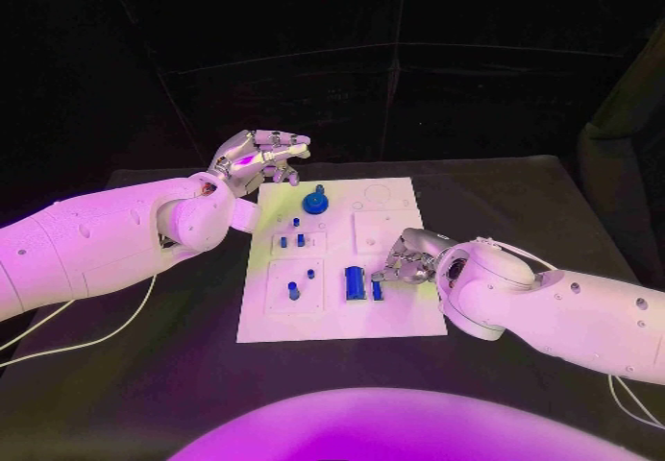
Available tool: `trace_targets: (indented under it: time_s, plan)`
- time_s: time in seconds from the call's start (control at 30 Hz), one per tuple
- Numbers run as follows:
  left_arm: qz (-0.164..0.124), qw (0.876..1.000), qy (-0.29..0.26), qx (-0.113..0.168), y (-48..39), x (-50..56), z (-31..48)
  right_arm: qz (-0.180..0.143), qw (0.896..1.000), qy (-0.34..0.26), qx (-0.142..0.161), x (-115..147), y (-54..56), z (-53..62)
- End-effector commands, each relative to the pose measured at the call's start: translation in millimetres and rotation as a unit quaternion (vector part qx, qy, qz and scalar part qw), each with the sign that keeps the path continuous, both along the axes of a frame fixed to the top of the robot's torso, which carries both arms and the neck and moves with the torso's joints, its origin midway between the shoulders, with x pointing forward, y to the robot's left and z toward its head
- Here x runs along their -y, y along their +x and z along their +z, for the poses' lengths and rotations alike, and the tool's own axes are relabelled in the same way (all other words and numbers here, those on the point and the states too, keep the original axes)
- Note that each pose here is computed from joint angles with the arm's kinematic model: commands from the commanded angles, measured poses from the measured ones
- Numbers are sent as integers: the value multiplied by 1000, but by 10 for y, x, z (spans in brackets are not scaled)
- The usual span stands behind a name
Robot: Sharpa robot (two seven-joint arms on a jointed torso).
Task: Assemble the parts on the task board
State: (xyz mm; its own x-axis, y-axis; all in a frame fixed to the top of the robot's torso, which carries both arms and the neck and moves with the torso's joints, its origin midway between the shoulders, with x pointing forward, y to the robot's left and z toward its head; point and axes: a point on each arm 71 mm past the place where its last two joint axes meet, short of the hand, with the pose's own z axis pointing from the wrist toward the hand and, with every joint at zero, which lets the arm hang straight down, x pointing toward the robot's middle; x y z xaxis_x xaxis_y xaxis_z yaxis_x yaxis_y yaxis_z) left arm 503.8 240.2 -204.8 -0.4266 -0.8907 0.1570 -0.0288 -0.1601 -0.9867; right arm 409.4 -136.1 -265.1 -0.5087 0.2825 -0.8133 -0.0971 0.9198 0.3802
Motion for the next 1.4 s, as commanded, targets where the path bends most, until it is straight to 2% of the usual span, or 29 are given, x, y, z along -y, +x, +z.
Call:
trace_targets:
  time_s: [0.03, 0.3, 0.6, 0.73, 0.93, 1.07, 1.13, 1.23, 1.4]
  plan:
    - [-6, 1000, -5, 1, 1, 16, 13, 6, 1000, -10, -6, -7, 18, -19]
    - [-6, 1000, -4, 1, 1, 13, 12, 3, 1000, -22, 0, 16, 56, -38]
    - [-5, 1000, -4, 0, 2, 8, 11, 12, 1000, -17, 9, -19, 40, -15]
    - [-5, 1000, -4, 1, 0, 3, 12, 19, 1000, 10, 22, -28, 25, 23]
    - [-4, 1000, -4, 1, -2, -9, 12, 39, 994, 105, 1, 41, 17, 42]
    - [-4, 1000, -4, 2, 5, -11, 12, 52, 979, 195, -1, 102, 71, 131]
    - [-3, 1000, -4, 3, 13, -11, 9, 52, 967, 248, 0, 141, 132, 197]
    - [-1, 1000, -4, 5, 34, -3, 3, 48, 947, 317, -2, 207, 251, 283]
    - [9, 1000, -4, 12, 103, 6, -14, 16, 903, 428, -11, 386, 555, 368]
